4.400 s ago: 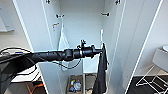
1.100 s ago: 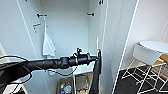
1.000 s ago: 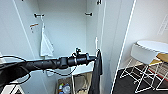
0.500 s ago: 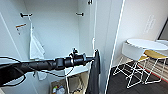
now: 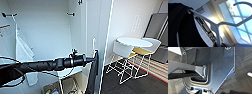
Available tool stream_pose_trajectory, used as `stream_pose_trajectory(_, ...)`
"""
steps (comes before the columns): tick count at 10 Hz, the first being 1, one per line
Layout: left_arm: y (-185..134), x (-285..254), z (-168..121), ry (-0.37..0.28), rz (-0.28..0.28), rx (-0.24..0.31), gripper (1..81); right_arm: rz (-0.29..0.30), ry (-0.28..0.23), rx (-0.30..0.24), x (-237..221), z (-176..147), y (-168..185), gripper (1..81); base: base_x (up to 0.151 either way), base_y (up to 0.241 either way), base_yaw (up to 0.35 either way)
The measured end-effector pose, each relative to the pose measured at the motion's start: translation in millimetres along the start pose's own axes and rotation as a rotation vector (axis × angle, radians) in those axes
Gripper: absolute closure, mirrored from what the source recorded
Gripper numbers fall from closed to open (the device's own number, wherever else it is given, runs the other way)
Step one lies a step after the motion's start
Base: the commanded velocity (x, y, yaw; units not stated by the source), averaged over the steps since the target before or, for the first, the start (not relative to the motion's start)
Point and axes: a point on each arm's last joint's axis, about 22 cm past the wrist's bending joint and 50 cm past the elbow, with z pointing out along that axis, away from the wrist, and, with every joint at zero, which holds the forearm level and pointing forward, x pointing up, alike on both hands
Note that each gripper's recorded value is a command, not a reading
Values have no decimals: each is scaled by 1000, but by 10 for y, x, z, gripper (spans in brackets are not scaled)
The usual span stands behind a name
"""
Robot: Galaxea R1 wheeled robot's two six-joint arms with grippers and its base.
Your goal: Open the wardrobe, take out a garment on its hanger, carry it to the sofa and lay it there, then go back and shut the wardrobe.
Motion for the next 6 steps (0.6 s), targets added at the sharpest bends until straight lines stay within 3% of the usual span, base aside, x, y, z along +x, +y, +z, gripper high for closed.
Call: stream_pose_trajectory(6,-6,-10,12,-4,8,2,811,-1,9,-1,74,6,7,10,0,0,-230)
